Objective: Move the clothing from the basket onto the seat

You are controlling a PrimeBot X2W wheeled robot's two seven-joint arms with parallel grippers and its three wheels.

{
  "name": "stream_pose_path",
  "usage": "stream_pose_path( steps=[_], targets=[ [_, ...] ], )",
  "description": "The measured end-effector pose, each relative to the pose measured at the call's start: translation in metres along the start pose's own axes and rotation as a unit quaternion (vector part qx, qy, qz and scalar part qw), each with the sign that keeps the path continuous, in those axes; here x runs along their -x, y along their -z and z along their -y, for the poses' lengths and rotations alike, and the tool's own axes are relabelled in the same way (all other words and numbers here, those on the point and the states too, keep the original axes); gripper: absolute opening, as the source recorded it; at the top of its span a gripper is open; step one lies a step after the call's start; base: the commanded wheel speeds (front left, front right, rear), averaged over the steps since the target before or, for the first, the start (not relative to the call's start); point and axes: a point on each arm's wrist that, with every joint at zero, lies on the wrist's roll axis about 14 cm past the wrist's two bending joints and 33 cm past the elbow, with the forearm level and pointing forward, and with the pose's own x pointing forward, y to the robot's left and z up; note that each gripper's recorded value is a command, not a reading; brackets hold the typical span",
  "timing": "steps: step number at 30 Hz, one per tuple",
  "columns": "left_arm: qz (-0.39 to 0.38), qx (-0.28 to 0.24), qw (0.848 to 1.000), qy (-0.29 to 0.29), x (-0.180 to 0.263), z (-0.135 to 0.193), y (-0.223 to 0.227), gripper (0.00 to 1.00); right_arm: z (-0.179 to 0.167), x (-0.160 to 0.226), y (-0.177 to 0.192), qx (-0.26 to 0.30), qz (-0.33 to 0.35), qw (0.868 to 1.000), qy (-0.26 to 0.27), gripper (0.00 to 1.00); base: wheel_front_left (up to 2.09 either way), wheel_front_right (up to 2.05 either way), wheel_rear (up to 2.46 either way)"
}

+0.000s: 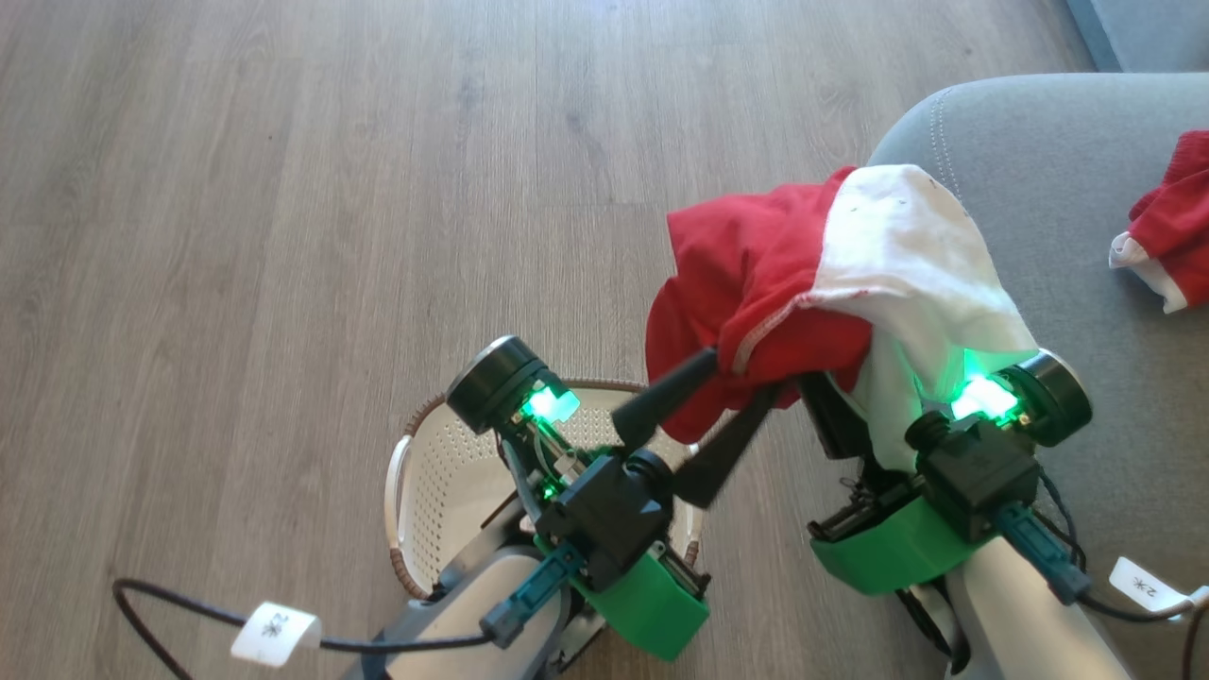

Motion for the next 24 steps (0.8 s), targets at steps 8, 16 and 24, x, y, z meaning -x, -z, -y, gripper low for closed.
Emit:
stream_pose_path(
  steps=[8,16,24],
  targets=[
    [0.004,-0.005,1.0,-0.006,0.001,-0.001,-0.004,1.0,0.007,0.0,-0.007,0.003,0.009,1.0,0.015,0.0,0.0,0.0,0.0],
    [-0.014,-0.006,1.0,-0.019,0.008,-0.006,0.004,1.0,0.02,0.002,-0.016,0.019,0.019,0.999,0.032,0.0,0.0,0.0,0.0],
    [-0.046,-0.007,0.999,-0.025,0.014,-0.009,0.026,1.0,0.035,0.004,-0.015,0.042,0.016,0.998,0.04,0.0,0.0,0.0,0.0]
  ],
)
